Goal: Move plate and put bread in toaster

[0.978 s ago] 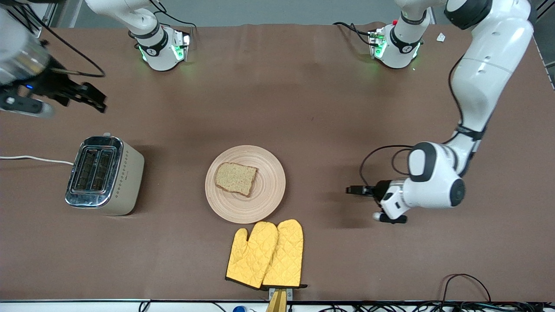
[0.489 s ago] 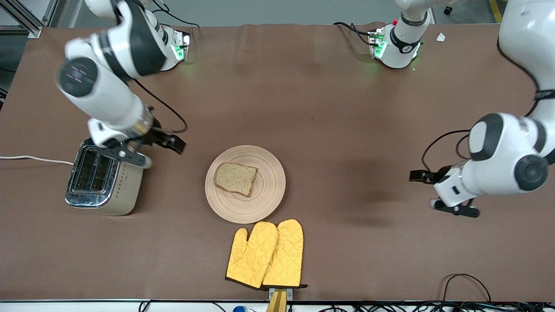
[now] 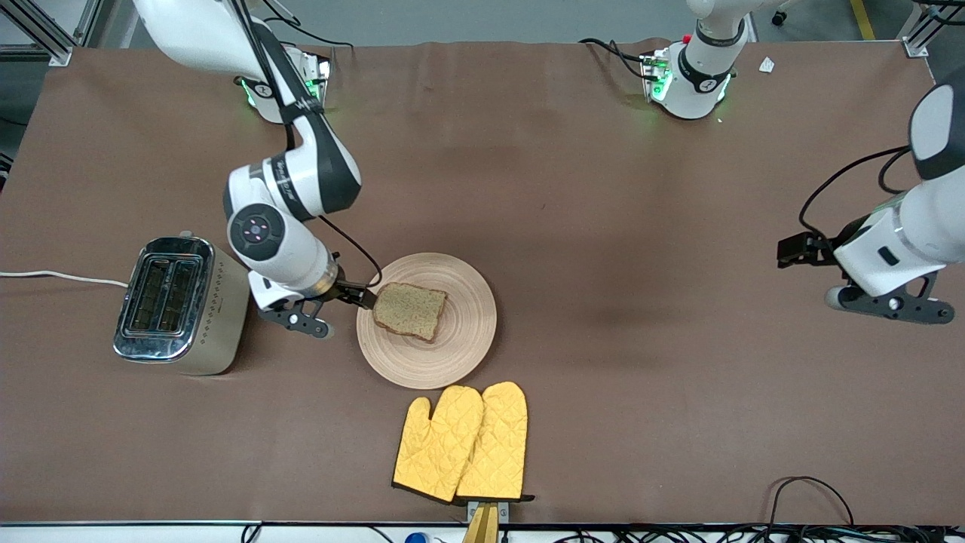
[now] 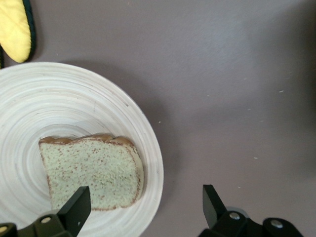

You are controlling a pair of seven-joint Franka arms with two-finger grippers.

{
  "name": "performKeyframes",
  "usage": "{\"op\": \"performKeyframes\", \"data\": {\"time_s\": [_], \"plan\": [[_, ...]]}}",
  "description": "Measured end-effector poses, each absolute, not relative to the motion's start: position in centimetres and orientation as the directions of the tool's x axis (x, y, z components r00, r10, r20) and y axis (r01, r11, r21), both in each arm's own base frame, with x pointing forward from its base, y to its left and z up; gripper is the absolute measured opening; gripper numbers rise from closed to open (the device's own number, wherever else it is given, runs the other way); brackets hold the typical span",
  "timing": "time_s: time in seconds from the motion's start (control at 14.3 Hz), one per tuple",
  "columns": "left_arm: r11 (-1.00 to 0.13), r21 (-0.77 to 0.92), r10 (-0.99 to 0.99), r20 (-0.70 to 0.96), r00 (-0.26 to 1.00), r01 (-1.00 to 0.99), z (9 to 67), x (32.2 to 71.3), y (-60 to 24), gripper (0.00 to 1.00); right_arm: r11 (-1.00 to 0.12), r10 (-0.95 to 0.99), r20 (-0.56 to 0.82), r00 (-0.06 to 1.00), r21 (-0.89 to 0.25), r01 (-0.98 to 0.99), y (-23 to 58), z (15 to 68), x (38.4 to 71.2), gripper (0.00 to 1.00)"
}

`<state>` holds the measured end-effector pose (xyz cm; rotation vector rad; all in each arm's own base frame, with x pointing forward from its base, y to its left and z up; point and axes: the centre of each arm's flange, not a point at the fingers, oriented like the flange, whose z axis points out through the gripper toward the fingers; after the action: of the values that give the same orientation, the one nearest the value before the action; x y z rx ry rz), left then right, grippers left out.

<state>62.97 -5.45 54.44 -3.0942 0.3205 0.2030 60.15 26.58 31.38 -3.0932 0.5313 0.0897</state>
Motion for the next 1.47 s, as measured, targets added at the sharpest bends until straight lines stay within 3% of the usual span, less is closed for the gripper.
{"op": "performKeyframes", "data": {"time_s": [0.63,0.91,1.05,1.26,1.47], "plan": [[-0.982,-0.046,-0.182,-0.039,0.983,-0.184,60.7,61.2,-5.0,1.00,-0.951,-0.307,-0.060,0.950,0.042,-0.305,29.9,25.3,59.3,0.96],[-0.980,-0.069,-0.188,-0.015,0.982,-0.189,63.0,59.8,-6.2,1.00,-0.959,-0.281,-0.063,0.958,0.054,-0.278,31.8,23.3,58.7,0.89],[-0.981,-0.067,-0.181,-0.017,0.983,-0.182,63.5,59.1,-6.8,1.00,-0.958,-0.284,-0.055,0.957,0.050,-0.282,31.8,23.1,58.9,0.83],[-0.984,-0.059,-0.166,-0.023,0.986,-0.167,63.6,58.3,-6.9,1.00,-0.955,-0.293,-0.050,0.955,0.052,-0.291,31.3,23.1,59.3,0.62],[-0.986,-0.066,-0.149,-0.029,0.988,-0.150,63.6,57.8,-6.3,1.00,-0.954,-0.299,-0.050,0.953,0.053,-0.296,30.9,23.1,59.5,0.58]]}}
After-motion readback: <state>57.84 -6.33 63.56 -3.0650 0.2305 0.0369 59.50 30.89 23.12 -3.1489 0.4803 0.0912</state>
